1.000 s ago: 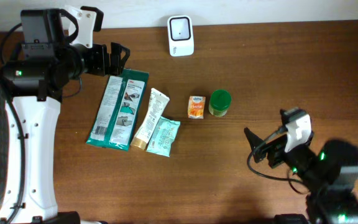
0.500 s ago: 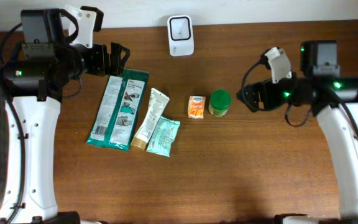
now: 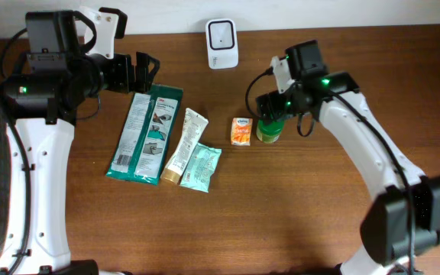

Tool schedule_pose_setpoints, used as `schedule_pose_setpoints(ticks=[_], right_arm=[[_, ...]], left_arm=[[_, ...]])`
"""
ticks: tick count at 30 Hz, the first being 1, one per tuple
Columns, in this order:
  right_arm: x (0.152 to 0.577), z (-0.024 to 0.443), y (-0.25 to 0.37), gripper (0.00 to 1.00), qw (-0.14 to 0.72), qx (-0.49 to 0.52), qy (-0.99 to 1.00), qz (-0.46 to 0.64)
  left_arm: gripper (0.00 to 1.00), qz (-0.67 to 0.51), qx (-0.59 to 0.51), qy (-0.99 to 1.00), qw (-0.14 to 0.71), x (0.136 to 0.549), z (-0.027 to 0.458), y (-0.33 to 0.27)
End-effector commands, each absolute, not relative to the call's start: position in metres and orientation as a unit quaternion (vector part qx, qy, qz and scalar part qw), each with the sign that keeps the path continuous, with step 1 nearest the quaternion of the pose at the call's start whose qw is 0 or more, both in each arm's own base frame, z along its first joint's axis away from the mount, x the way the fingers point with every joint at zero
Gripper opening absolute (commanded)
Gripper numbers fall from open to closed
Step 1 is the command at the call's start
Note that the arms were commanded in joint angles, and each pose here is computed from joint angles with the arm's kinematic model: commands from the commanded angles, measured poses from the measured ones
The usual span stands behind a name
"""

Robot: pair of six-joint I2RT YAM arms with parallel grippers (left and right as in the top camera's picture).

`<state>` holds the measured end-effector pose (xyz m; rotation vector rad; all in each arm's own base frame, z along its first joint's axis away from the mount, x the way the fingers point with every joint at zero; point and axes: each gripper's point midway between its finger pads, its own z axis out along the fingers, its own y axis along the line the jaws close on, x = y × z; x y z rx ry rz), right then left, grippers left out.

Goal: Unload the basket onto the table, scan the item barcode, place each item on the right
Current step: 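Reach the right gripper forward and grasp the green-lidded jar, then lift the jar with the right gripper toward the barcode scanner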

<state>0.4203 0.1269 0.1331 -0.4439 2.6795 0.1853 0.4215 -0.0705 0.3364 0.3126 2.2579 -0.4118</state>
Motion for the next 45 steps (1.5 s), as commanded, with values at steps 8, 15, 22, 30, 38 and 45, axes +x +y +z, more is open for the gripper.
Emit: schedule_pose_setpoints(ticks=[8, 15, 22, 30, 38, 45], right_arm=[[0.414, 0.088, 0.138, 0.87, 0.145, -0.152, 0.973, 0.091], [0.411, 0.054, 0.132, 0.83, 0.108, -0.139, 0.981, 0.076], [0.414, 0.062, 0.131, 0.61, 0.111, -0.089, 0.987, 0.08], [0.418, 0.098, 0.119, 0.55, 0.109, 0.125, 0.984, 0.069], [0.444, 0.1, 0.121, 0.57, 0.146, 0.288, 0.941, 0.098], [0.448, 0.081, 0.104, 0.68, 0.152, 0.34, 0.927, 0.053]], left_arm=[[0.99, -0.161, 0.136, 0.887, 0.411, 0.42, 0.344, -0.072], [0.99, -0.161, 0.136, 0.887, 0.411, 0.42, 0.344, -0.072], [0.99, -0.161, 0.136, 0.887, 0.411, 0.42, 0.344, -0.072], [0.99, -0.161, 0.136, 0.887, 0.411, 0.42, 0.344, -0.072], [0.99, -0.161, 0.136, 0.887, 0.411, 0.42, 0.344, -0.072], [0.99, -0.161, 0.136, 0.887, 0.411, 0.42, 0.344, -0.072]])
